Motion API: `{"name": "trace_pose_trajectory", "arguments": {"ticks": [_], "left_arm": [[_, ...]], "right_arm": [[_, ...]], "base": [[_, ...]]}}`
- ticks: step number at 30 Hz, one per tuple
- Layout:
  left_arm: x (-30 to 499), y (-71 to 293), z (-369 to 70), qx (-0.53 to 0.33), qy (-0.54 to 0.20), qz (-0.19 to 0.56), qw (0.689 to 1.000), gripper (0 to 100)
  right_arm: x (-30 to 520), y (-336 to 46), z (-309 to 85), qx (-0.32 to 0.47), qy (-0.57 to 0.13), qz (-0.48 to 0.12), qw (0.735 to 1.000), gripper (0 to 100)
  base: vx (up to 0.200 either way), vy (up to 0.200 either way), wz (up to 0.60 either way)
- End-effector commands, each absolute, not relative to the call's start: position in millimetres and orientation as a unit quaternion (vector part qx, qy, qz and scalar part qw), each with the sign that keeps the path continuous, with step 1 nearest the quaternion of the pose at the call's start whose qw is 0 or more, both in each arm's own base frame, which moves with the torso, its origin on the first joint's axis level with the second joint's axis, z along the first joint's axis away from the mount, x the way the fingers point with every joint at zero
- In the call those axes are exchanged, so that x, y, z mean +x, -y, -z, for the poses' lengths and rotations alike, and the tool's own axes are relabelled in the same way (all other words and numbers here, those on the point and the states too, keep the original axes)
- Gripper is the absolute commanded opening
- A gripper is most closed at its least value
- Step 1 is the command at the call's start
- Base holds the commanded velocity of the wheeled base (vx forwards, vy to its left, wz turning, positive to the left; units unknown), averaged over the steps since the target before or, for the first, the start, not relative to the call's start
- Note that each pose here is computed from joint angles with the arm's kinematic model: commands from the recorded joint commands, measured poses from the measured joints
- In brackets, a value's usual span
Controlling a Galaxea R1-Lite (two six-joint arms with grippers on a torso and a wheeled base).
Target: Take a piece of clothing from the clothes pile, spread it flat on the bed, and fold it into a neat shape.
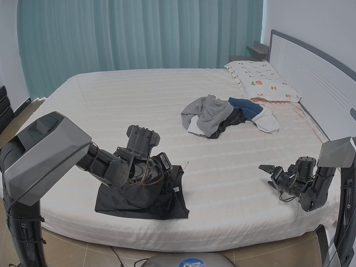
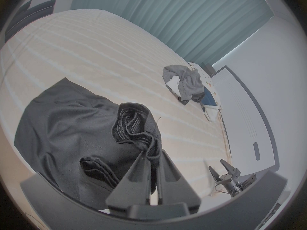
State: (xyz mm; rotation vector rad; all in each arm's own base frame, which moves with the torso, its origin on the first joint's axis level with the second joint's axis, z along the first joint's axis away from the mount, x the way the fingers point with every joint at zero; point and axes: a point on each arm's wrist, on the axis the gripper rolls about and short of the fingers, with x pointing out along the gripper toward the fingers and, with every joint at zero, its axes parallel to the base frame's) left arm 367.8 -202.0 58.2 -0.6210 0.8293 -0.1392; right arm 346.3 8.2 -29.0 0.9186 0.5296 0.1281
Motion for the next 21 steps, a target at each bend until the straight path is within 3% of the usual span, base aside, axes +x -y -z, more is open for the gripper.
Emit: {"name": "trace_pose_trajectory", "arguments": {"ticks": [1, 13, 21], "left_arm": [[369, 210, -40, -0.286, -0.407, 0.059, 0.866, 100], [354, 202, -71, -0.321, -0.389, 0.054, 0.862, 100], [344, 154, -56, -0.335, -0.412, -0.008, 0.848, 100]], "right_arm": [[346, -8, 29, 0.438, -0.252, -0.061, 0.861, 100], [345, -10, 30, 0.437, -0.257, -0.062, 0.86, 100], [341, -16, 31, 0.435, -0.265, -0.066, 0.858, 100]], "base": [[0.0, 0.0, 0.0], [0.0, 0.0, 0.0], [0.0, 0.0, 0.0]]}}
